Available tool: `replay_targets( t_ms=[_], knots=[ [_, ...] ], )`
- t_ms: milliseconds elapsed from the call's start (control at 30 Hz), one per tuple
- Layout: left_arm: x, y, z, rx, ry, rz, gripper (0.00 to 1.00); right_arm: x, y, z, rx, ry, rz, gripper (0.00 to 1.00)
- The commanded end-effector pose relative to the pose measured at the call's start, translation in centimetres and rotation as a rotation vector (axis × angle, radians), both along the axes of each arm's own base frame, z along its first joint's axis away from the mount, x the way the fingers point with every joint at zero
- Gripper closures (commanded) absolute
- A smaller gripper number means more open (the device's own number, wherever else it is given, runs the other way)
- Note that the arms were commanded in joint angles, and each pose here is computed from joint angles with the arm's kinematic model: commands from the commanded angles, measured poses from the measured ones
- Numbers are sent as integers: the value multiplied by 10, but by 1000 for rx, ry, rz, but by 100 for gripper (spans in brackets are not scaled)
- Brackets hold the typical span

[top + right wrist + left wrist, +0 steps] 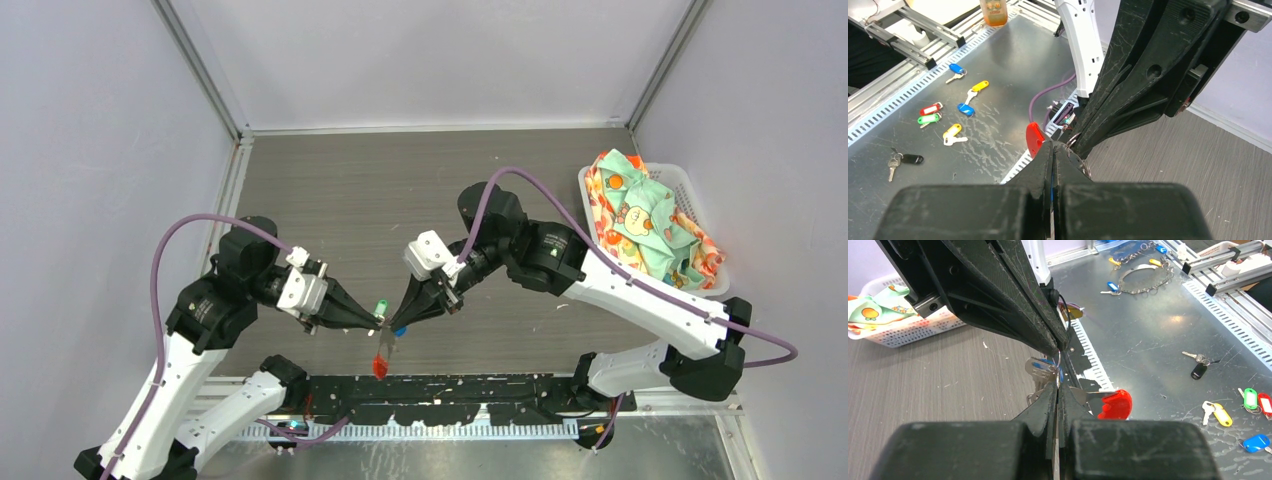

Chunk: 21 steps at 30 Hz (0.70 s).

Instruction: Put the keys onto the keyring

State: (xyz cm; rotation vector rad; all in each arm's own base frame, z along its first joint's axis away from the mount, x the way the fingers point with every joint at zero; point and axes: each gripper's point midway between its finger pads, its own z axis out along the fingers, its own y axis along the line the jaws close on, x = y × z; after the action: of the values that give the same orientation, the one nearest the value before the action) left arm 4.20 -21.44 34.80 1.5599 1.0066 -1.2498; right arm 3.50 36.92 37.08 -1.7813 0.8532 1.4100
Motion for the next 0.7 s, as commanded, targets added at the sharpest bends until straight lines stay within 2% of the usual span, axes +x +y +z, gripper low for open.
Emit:
replay_targets(
  t_ms=[0,667],
  knots=[
    [-2,1,15,-32,-57,-7,100,-11,-12,11,28,-15,28,99],
    [1,-6,43,-91,2,-7,100,-4,-14,-9,-10,-44,-35,99]
  ],
)
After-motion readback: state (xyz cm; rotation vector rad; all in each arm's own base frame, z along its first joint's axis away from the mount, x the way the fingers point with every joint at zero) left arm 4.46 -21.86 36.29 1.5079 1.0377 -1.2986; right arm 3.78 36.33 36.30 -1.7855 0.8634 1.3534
